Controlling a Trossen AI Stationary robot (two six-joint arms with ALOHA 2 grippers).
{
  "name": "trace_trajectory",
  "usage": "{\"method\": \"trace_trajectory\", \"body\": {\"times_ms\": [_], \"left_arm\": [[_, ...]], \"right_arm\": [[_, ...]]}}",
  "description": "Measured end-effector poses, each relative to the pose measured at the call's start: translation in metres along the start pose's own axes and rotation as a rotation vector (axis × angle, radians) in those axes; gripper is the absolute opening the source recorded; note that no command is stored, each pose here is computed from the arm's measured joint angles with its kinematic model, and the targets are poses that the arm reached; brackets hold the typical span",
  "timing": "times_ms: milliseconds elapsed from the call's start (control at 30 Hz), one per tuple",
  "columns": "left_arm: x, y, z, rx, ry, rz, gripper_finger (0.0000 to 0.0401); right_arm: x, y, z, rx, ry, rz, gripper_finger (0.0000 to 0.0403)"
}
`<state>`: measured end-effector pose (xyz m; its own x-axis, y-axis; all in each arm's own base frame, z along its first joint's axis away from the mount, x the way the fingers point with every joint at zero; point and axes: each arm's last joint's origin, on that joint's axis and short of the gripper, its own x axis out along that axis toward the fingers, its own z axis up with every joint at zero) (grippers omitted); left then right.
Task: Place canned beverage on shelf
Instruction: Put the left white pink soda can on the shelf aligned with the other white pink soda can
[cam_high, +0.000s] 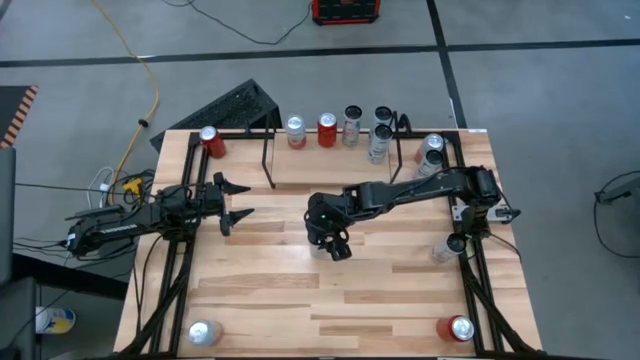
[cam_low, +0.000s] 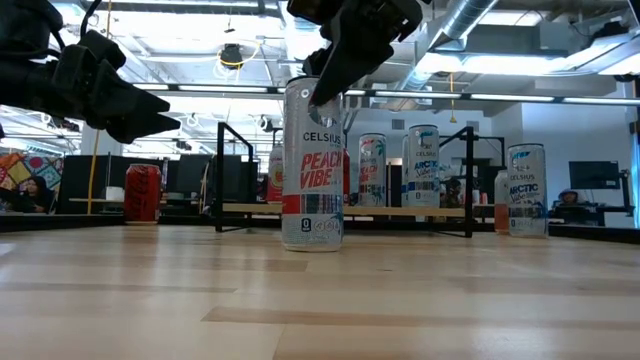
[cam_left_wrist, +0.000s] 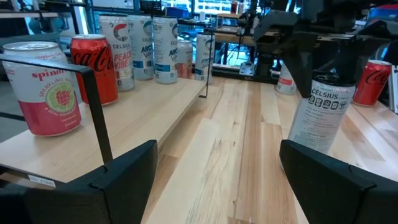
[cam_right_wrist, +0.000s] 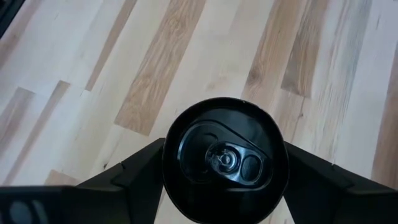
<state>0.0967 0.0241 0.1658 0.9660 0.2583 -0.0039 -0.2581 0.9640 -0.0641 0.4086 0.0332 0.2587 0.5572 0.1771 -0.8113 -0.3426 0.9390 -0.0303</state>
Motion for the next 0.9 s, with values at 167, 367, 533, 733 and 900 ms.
{"method": "trace_trajectory", "body": {"times_ms": [167,367,533,733,900], "left_arm": [[0.000,0.000,0.000,0.000,0.000,0.000,0.0323],[0.000,0.000,0.000,0.000,0.000,0.000,0.0323],[0.000,0.000,0.000,0.000,0.000,0.000,0.0323],[0.000,0.000,0.000,0.000,0.000,0.000,0.0323],[0.000,0.000,0.000,0.000,-0.001,0.000,0.0323]], "right_arm": [[-0.004,0.000,0.002,-0.006,0.007,-0.003,0.0290],[-0.046,-0.004,0.010,-0.056,-0.054,-0.087,0.0288],[-0.096,-0.021,0.003,-0.036,-0.098,-0.177,0.0287],[-0.146,-0.054,-0.018,0.027,-0.112,-0.303,0.0286],[-0.154,-0.090,-0.040,0.076,-0.039,-0.365,0.0286]]}}
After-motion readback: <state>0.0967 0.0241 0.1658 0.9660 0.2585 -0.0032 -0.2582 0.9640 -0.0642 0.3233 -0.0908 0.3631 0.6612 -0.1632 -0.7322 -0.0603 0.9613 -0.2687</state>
